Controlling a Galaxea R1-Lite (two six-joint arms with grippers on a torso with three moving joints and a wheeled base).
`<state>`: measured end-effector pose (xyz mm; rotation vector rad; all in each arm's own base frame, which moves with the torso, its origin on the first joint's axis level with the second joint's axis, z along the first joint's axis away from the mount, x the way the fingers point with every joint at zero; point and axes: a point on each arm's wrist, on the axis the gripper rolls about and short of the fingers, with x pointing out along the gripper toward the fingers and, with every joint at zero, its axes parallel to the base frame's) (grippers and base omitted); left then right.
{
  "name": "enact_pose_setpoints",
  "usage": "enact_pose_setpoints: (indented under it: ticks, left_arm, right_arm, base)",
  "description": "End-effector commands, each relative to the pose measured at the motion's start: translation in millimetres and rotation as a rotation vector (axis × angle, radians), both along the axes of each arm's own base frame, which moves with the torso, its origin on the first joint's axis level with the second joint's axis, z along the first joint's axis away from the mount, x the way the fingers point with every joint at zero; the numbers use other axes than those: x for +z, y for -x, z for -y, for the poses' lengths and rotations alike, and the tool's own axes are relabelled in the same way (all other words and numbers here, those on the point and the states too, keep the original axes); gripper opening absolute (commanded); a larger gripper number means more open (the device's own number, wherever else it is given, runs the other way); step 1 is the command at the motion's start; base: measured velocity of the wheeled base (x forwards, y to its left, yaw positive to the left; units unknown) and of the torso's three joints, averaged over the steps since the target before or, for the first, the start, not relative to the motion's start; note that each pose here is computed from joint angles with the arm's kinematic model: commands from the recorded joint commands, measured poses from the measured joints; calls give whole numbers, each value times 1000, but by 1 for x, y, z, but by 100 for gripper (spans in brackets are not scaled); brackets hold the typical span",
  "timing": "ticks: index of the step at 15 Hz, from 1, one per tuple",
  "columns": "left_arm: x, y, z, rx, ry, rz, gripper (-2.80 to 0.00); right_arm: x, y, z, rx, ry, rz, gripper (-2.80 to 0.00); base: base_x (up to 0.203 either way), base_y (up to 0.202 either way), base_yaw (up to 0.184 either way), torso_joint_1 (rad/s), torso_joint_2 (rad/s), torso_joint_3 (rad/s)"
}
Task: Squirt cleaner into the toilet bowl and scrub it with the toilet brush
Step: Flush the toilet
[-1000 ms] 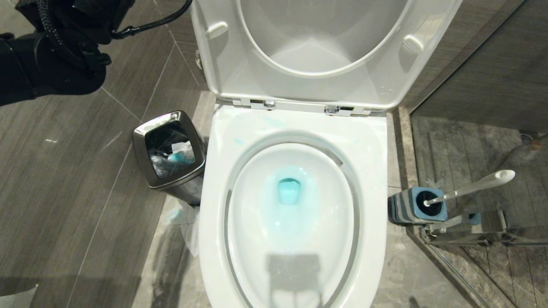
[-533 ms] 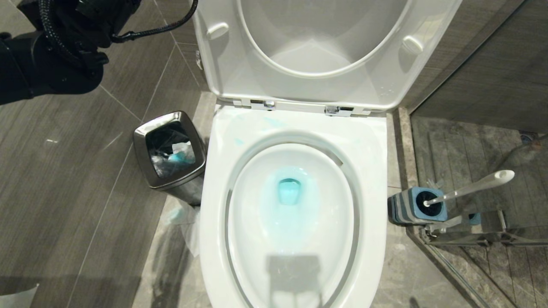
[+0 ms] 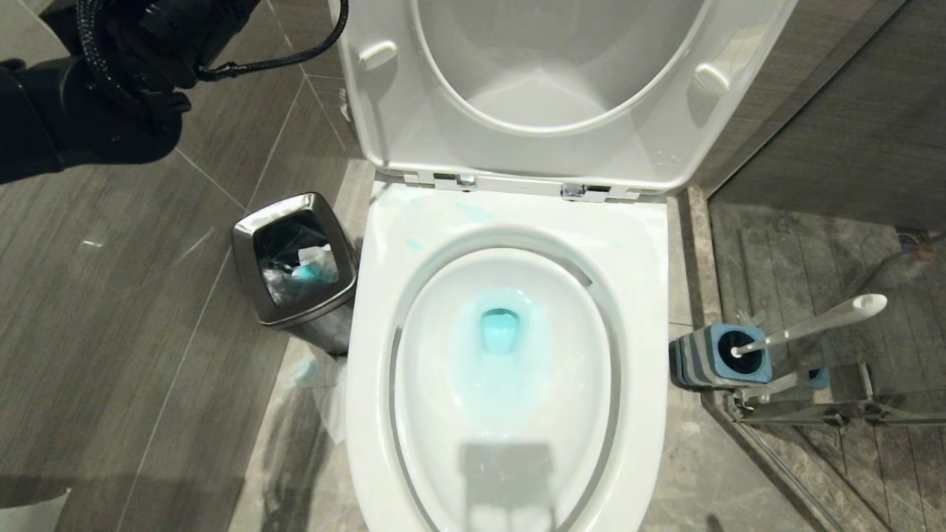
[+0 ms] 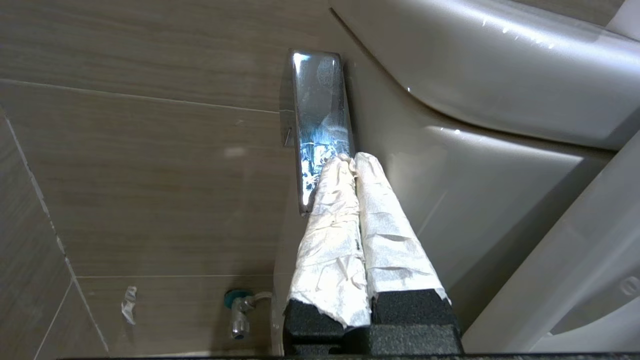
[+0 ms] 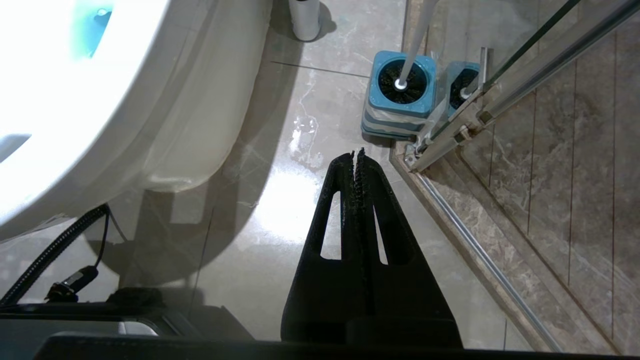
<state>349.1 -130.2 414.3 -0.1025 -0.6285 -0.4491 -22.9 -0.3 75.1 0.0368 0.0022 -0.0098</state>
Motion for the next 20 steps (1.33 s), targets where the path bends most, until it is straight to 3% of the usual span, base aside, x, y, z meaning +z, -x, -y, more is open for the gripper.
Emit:
enact_pose_setpoints:
  ticks: [1,14,20]
  left_arm:
    - [-14,-14,5,-2,-14,-36,-280]
    - [-18,-18,4,3,-13,-39,-280]
    - [4,2,-8,16,6,13,-280]
  right_arm:
    - [0,0,0,-1,0,-1,-280]
    - [0,0,0,-1,0,-1,-280]
    - [0,0,0,-1,0,-1,-280]
  base:
    - [0,0,0,0,0,0]
    - [0,0,0,0,0,0]
    - [0,0,0,0,0,0]
